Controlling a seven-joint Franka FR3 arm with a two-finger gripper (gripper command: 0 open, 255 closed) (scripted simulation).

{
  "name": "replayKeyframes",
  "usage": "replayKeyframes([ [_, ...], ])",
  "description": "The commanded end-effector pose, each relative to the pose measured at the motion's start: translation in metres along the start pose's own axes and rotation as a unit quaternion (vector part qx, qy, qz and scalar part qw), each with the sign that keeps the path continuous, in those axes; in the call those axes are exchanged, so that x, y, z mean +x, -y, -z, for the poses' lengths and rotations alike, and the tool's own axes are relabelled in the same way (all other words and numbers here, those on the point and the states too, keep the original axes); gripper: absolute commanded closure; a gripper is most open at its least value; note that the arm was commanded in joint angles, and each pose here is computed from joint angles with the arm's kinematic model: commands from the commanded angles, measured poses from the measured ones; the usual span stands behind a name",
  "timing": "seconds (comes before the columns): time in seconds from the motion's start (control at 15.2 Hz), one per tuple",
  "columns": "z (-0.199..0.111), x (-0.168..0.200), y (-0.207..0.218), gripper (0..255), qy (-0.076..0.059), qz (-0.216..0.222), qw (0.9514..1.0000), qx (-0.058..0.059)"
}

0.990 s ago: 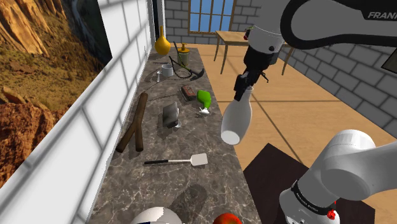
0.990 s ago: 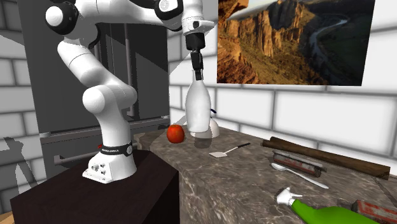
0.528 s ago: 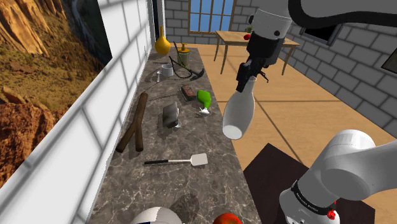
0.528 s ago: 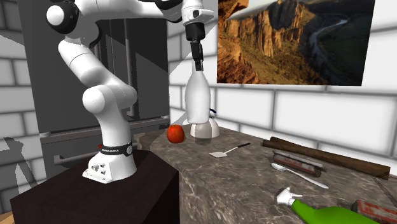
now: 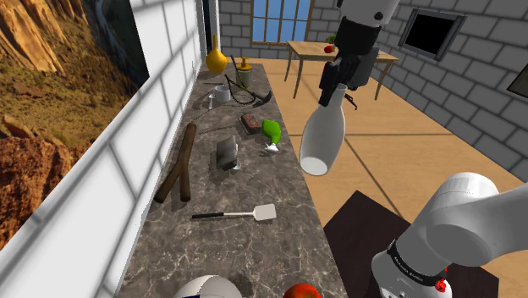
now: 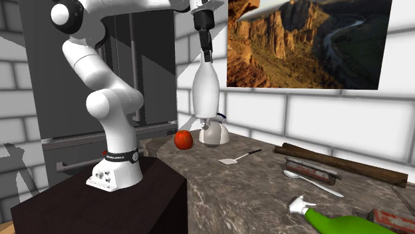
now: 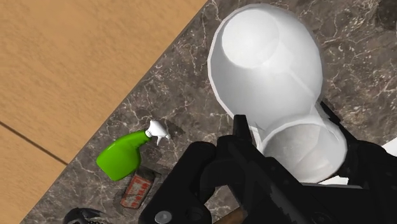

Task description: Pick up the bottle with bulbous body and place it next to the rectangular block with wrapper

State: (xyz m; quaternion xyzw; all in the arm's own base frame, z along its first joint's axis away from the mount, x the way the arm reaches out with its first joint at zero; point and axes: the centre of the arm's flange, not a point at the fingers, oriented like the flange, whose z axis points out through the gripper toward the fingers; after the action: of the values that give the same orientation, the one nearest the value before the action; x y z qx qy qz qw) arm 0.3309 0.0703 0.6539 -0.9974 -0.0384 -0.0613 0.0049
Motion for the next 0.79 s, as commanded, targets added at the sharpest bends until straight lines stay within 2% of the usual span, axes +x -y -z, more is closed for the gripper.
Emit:
replayKeyframes([
  [0.0,0.01,0.002,0.001,255,0.0,0.0,1.0,0.0],
  [0.73,0.068,0.009,0.001,255,0.0,0.0,1.0,0.0],
])
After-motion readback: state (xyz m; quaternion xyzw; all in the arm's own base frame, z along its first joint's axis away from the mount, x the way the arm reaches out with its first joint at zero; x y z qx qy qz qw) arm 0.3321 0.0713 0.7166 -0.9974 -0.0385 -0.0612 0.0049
